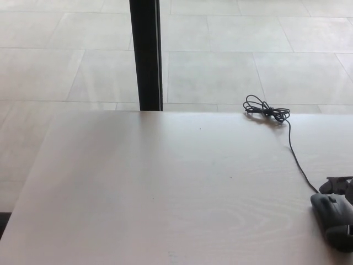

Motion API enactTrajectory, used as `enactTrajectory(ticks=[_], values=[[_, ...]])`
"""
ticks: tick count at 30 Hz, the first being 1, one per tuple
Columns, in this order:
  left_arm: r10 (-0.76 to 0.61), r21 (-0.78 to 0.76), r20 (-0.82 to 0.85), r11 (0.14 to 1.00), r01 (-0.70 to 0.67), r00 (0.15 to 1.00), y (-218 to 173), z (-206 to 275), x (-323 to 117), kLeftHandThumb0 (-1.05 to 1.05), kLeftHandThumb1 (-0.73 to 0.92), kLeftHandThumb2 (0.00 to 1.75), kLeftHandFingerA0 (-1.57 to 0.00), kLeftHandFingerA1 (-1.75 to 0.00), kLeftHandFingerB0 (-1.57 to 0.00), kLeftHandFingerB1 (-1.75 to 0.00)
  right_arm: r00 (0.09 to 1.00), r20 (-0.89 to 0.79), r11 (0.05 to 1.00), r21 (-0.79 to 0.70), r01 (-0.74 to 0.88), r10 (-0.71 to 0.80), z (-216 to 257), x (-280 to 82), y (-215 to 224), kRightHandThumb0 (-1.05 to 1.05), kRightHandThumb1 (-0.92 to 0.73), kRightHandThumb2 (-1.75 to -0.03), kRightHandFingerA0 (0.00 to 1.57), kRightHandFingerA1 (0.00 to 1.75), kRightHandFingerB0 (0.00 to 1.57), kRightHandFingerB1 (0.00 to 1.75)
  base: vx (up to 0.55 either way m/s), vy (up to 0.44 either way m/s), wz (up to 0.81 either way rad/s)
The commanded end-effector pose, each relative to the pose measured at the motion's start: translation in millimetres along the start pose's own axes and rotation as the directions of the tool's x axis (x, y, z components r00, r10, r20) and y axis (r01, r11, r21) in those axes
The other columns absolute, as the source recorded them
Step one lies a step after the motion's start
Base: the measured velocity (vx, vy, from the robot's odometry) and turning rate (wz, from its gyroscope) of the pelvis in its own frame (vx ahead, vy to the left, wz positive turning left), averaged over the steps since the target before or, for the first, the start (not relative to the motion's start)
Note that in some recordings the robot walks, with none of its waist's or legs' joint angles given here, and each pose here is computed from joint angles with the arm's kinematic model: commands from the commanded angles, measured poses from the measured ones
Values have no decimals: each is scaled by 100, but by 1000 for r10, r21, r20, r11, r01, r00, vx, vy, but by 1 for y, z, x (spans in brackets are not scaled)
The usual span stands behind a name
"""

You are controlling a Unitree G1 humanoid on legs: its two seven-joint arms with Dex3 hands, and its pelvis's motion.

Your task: The robot uses its right fingers to click on the left button of the black mouse placed on the table.

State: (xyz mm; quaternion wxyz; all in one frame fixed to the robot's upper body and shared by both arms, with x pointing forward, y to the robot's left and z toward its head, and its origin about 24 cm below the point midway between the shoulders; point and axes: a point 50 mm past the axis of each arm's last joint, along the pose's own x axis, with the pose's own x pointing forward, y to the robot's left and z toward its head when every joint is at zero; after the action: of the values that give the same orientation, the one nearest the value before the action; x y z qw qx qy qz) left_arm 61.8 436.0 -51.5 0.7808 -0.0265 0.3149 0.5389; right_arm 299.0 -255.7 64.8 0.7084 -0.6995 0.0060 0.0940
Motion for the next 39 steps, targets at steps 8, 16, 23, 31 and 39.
enactTrajectory(ticks=[8,16,23,31,39], values=[[25,-17,52,1000,-25,998,4,13,2,-54,49,56,-94,-99,-75,-59,1000,-8,999,-33,-13,12,-5,-6,6,-57,-66,-60,31,44,55,39,0,0,0],[16,-7,58,1000,-16,998,4,16,3,-59,50,57,-91,-95,-74,-58,998,-11,998,-36,-58,58,0,-7,19,-57,-68,-60,30,44,55,39,0,0,0],[12,-43,63,999,-9,998,2,21,4,-57,50,57,-88,-82,-74,-60,994,-28,993,-50,-108,107,1,-8,31,-60,-71,-61,30,45,54,38,0,0,0],[12,-32,69,999,-10,998,2,22,4,-55,55,57,-90,-88,-72,-58,979,-48,978,-56,-200,198,-8,-12,50,-61,-72,-62,34,49,52,38,0,0,0],[14,-23,77,1000,-12,997,3,25,4,-58,56,57,-87,-92,-71,-59,974,-70,975,-37,-218,215,-13,-15,57,-62,-72,-62,42,58,52,38,0,0,0]])
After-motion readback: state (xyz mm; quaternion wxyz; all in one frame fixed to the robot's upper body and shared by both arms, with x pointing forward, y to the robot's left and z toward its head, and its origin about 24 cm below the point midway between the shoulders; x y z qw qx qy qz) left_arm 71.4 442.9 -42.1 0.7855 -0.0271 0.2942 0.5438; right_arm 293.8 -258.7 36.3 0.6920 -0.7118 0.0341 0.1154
